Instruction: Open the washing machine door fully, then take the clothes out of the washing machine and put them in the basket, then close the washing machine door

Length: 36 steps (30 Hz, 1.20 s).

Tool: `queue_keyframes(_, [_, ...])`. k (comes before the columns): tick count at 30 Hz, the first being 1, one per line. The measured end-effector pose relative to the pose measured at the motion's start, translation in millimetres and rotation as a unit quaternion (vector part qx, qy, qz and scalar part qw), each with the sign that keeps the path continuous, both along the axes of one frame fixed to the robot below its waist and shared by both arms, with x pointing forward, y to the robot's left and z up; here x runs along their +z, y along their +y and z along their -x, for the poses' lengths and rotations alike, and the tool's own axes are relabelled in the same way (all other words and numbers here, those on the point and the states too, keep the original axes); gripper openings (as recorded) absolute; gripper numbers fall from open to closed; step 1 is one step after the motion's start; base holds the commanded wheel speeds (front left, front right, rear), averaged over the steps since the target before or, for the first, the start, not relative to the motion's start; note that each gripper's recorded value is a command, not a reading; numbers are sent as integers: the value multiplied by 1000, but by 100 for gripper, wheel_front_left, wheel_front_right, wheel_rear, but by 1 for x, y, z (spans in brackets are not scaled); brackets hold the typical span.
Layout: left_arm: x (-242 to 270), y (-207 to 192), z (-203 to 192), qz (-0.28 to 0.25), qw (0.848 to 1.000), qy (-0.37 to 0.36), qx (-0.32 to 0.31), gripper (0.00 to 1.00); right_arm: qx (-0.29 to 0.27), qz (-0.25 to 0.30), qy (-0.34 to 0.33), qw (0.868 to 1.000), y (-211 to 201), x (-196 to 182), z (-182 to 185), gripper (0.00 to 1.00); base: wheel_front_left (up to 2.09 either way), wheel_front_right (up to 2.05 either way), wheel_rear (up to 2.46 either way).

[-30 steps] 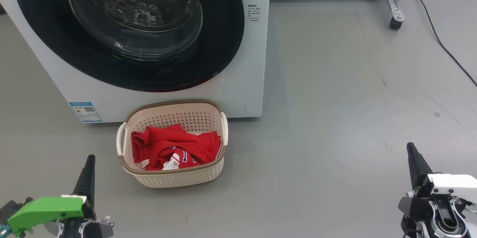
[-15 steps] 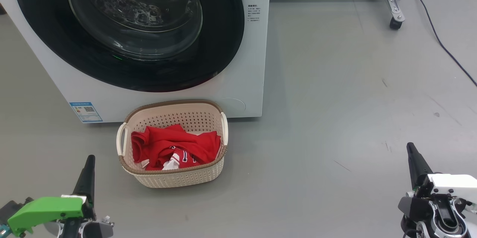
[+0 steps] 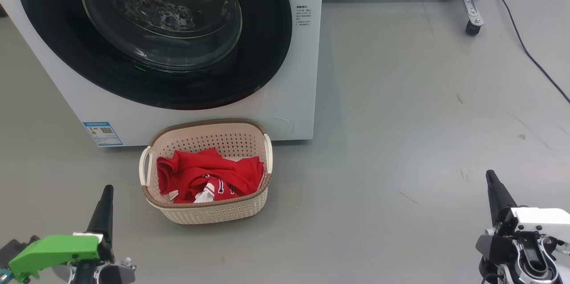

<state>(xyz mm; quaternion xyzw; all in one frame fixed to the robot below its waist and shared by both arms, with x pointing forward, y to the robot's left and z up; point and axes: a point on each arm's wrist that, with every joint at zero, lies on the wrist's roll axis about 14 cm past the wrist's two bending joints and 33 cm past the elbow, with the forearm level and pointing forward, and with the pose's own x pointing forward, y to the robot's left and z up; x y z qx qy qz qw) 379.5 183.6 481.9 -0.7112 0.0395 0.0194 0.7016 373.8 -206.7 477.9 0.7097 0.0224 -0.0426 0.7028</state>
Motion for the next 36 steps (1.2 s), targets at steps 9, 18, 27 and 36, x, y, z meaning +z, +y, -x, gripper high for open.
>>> queue_keyframes(9, [0, 0, 0, 0, 1000, 0, 0, 0, 0, 0, 0, 1000, 0, 0, 0, 0, 0, 0, 0])
queue_keyframes(18, [0, 0, 0, 0, 1000, 0, 1, 0, 0, 0, 0, 1000, 0, 0, 0, 0, 0, 0, 0])
queue_keyframes(27, [0, 1, 0, 0, 1000, 0, 1, 0, 0, 0, 0, 1000, 0, 0, 0, 0, 0, 0, 0])
queue_keyframes(36, [0, 1, 0, 0, 1000, -1, 1, 0, 0, 0, 0, 1000, 0, 0, 0, 0, 0, 0, 0])
